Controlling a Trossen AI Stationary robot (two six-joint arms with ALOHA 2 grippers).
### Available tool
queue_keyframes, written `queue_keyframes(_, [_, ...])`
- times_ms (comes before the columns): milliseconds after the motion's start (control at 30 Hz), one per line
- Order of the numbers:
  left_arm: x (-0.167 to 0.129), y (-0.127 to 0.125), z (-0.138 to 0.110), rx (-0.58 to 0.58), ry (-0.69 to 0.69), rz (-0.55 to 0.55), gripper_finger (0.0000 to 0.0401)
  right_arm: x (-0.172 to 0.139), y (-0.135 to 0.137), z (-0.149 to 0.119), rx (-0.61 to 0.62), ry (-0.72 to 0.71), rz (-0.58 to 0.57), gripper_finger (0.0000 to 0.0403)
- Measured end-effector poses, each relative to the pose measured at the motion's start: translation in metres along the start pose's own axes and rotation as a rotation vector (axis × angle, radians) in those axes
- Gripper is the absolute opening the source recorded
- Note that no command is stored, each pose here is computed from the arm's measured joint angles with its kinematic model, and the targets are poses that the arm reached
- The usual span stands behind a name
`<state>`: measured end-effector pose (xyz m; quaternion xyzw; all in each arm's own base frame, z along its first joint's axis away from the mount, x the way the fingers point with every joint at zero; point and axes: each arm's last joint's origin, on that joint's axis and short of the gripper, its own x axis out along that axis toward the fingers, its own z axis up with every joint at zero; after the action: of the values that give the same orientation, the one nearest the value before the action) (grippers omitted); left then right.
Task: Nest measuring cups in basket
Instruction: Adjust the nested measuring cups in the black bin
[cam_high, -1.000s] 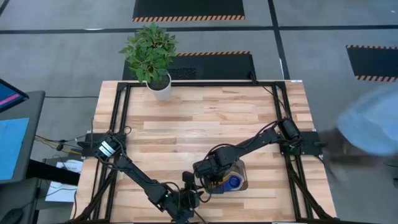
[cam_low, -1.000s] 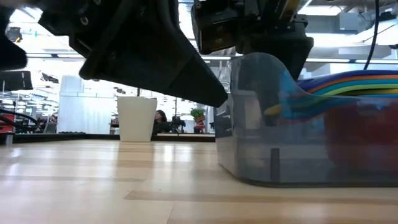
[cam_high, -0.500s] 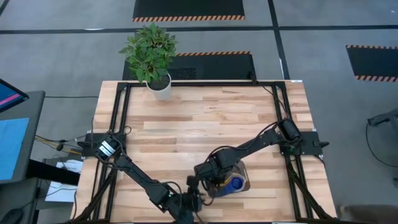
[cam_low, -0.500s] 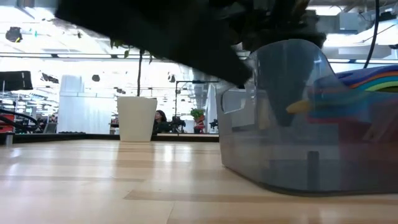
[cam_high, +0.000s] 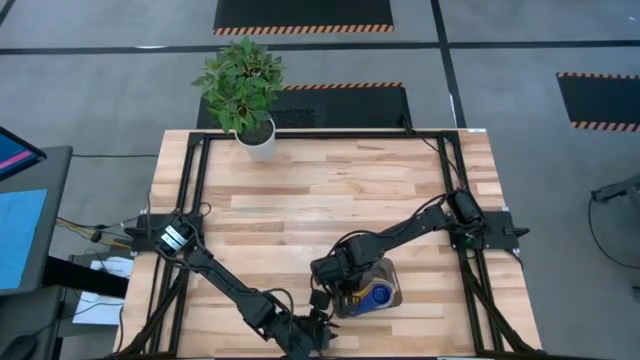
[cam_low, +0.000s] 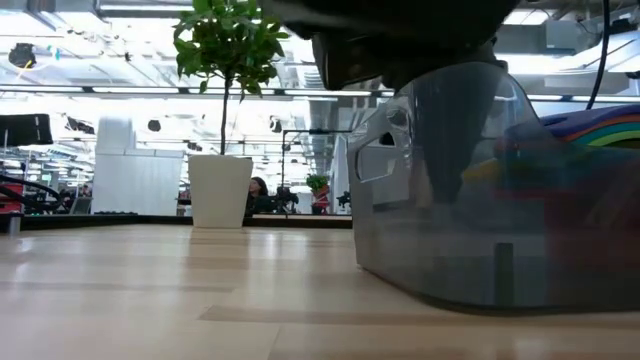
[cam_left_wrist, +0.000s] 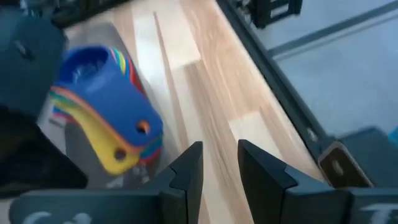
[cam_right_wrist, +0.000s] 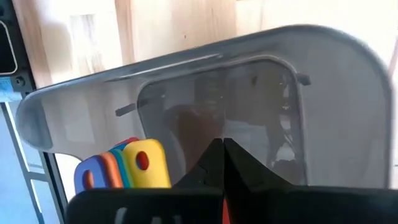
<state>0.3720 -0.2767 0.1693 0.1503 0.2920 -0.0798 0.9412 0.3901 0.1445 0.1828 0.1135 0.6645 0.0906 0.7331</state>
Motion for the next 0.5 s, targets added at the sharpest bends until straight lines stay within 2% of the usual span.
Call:
queue_keyframes(167, [0.003,0.004,0.002,0.004,-0.01,-0.027,0.0087,0.0,0.001,-0.001,-0.003,0.007,0.005,0.0024])
queue_keyframes(300, [0.005,0.011,-0.003,0.018,0.039,0.041,0.0071,0.0,0.002,-0.001,-0.001,0.02,0.034,0.0031])
queue_keyframes(500, [0.008,0.019,-0.007,0.025,0.082,0.066,0.0048,0.001,0.004,-0.004,0.026,0.039,0.035,0.0018])
